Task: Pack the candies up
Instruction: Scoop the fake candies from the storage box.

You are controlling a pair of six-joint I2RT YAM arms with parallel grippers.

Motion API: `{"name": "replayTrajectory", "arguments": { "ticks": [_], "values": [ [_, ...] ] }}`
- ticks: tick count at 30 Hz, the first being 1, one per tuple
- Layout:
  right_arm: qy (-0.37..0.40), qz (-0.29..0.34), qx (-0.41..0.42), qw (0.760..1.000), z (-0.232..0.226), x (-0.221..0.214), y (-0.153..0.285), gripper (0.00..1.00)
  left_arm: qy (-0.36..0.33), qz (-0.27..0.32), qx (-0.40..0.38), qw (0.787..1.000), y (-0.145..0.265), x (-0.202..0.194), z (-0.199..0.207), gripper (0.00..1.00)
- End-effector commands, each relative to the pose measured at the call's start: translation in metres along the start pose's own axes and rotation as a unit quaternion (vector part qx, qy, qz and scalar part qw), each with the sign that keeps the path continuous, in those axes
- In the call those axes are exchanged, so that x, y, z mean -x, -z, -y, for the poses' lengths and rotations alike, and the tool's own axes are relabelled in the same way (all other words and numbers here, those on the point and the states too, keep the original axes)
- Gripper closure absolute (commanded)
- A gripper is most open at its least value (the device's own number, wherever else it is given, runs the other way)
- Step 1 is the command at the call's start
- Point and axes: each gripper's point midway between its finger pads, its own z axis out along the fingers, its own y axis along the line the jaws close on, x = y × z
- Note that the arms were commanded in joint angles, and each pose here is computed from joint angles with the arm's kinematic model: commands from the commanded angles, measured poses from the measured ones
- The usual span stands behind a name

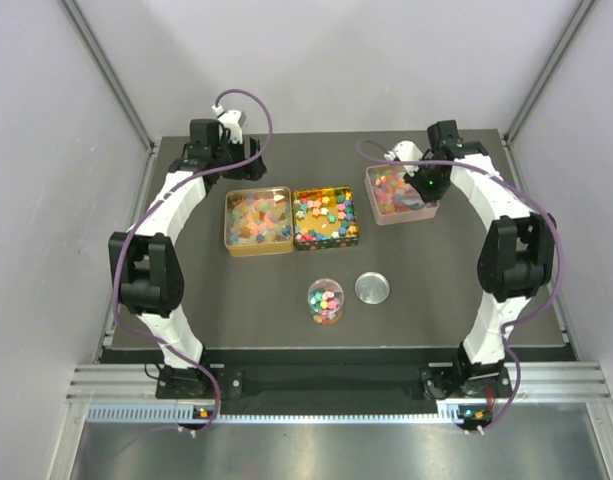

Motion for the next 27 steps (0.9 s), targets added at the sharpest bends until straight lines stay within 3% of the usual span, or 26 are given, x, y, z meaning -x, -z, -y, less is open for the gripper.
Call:
{"name": "replayTrajectory", "arguments": {
  "ticks": [1,27],
  "values": [
    [-0.009,0.020,0.002,1.000,-0.005,0.009,-0.001,1.00,-0.025,0.015,-0.002,1.000,0.003,0.014,0.007,0.16],
    [-0.068,-0.023,0.003,0.997,-0.008,0.011,-0.069,1.00,-0.021,0.005,-0.016,1.000,-0.008,0.003,0.020,0.16]
  ]
}}
